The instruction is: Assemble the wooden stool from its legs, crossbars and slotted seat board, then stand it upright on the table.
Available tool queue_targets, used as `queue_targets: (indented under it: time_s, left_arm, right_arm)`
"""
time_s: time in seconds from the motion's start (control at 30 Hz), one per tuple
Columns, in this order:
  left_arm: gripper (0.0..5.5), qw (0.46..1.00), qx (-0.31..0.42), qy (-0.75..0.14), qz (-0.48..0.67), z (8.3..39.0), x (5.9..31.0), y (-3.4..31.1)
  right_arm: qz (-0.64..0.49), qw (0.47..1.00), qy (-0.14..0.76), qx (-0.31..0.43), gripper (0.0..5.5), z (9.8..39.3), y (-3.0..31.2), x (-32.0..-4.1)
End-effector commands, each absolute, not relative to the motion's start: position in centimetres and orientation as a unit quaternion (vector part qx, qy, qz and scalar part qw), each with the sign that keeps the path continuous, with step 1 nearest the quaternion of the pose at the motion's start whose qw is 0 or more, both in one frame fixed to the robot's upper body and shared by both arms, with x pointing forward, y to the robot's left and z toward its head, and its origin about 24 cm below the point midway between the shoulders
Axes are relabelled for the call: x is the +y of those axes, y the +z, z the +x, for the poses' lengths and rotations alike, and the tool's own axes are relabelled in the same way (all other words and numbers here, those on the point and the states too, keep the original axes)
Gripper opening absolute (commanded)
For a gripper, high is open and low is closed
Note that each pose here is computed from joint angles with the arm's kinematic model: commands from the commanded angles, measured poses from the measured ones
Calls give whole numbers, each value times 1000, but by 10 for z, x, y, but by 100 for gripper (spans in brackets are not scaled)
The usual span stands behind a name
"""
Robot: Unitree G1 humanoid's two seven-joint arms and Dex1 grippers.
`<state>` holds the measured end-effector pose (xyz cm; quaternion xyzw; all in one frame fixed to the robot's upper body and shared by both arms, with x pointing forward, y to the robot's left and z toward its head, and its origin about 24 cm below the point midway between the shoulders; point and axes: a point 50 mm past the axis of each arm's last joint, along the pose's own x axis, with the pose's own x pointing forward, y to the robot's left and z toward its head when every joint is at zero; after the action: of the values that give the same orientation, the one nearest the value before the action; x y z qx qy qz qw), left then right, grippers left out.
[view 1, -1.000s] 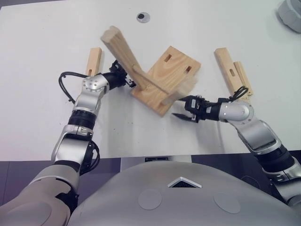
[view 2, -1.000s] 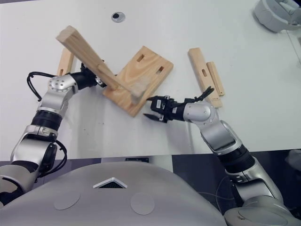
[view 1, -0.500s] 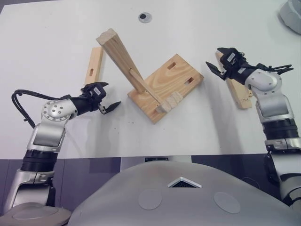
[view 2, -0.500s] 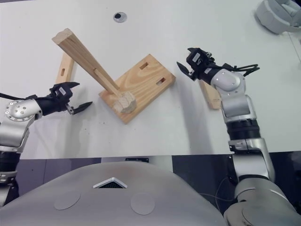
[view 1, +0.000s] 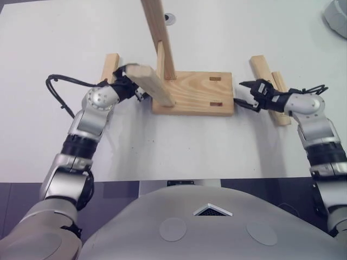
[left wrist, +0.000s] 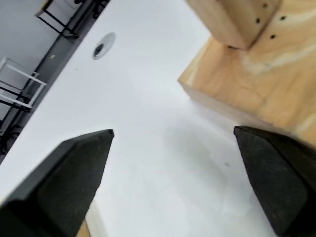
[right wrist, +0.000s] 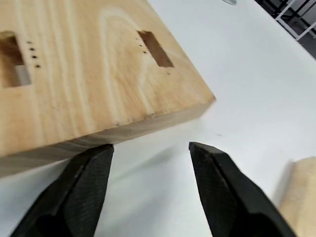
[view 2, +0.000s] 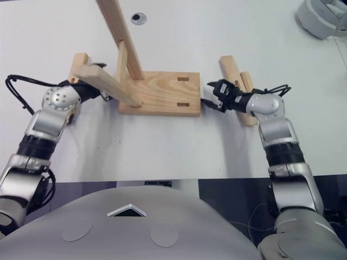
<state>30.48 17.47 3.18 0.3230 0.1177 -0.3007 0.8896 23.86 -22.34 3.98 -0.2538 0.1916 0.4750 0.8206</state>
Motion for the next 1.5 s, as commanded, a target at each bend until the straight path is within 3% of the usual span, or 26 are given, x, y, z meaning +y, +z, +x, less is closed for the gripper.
queue_targets:
  time_s: [0.03, 0.13, 0.2, 0.33, 0.43, 0.6, 0.7, 0.83, 0.97, 1.07, 1.2, 1.33, 1.5]
  left_arm:
    - [452, 927, 36, -225, 297, 330, 190, 54]
    - [452, 929, 26, -196, 312, 312, 231, 64]
    - [452, 918, 49, -221, 326, 288, 241, 63]
    - [452, 869, 137, -360, 310, 232, 213, 47]
    - [452, 842, 170, -420, 293, 220, 190, 45]
    - [452, 848, 174, -391, 311, 247, 164, 29]
    - [452, 873, 147, -341, 317, 275, 156, 26]
    - [452, 902, 111, -311, 277, 302, 140, 27]
    - [452, 905, 109, -306, 273, 287, 153, 28]
    - [452, 899, 123, -297, 297, 271, 178, 31]
    - [452, 920, 75, -247, 296, 270, 198, 65]
    - [452, 968, -19, -157, 193, 265, 200, 112]
    - [452, 985, 54, -77, 147, 244, 211, 93]
  right_arm:
    - [-261, 823, 466, 195, 289, 218, 67, -226]
    - [-293, 866, 369, 165, 289, 238, 80, -242]
    - [-293, 893, 316, 133, 289, 257, 84, -244]
    - [-328, 889, 295, 122, 289, 299, 67, -228]
    - [-381, 858, 305, 160, 289, 317, 45, -224]
    - [-345, 834, 385, 195, 289, 308, 22, -221]
    - [-278, 825, 466, 158, 289, 286, 36, -214]
    - [-259, 815, 500, 138, 289, 258, 48, -206]
    - [-263, 826, 482, 128, 289, 253, 53, -194]
    - [-249, 832, 477, 136, 289, 240, 52, -192]
    - [-268, 889, 360, 93, 289, 251, 71, -213]
    - [-185, 963, 195, 2, 289, 259, 114, -248]
    - [-173, 968, 92, 157, 289, 239, 80, -302]
